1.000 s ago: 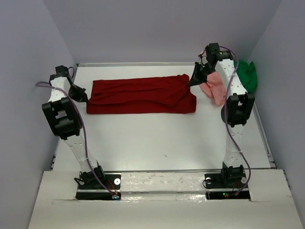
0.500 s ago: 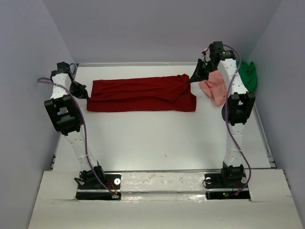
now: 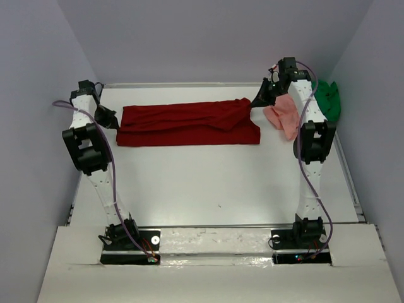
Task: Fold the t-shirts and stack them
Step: Fold the other side of the tshirt into a rectangle
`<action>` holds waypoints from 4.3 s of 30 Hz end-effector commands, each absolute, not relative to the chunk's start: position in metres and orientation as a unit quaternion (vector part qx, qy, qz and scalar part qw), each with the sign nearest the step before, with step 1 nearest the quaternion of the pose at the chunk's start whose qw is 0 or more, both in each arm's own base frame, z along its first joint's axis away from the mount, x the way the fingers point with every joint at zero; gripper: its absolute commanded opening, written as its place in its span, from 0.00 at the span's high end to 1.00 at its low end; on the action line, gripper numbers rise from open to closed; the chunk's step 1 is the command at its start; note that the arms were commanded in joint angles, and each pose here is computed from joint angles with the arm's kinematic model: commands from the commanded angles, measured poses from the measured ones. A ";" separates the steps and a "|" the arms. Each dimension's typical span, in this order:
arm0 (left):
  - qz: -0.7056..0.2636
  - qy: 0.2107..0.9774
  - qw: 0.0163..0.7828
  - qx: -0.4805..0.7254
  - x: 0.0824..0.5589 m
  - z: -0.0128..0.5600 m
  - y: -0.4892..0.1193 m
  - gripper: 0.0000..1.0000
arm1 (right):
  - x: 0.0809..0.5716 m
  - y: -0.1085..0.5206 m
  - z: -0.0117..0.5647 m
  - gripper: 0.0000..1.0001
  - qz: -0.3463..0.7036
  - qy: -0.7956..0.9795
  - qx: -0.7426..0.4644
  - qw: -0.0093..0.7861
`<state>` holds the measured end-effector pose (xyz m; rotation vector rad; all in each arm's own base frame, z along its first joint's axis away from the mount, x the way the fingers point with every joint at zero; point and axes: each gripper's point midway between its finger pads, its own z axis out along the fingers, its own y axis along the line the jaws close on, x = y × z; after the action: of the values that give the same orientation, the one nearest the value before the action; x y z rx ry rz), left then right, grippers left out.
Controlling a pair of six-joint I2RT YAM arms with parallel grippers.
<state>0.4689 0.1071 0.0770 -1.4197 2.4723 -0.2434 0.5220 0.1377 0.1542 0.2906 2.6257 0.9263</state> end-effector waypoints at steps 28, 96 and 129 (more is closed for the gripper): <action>-0.090 0.839 0.189 -0.503 0.517 0.076 0.117 0.44 | 0.604 0.118 0.136 0.51 0.339 0.888 0.106 0.292; -0.108 0.900 0.064 -0.417 0.447 -0.002 0.076 0.75 | 0.470 0.139 0.014 0.94 0.317 0.939 0.111 0.071; -0.045 0.930 -0.067 -0.359 0.245 0.007 0.026 0.82 | 0.305 0.081 0.029 1.00 0.127 0.979 0.118 -0.110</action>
<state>0.2958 0.0155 0.0157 -1.2223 2.8964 -0.3675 0.3300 0.0962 0.0226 0.4632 3.2442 0.5944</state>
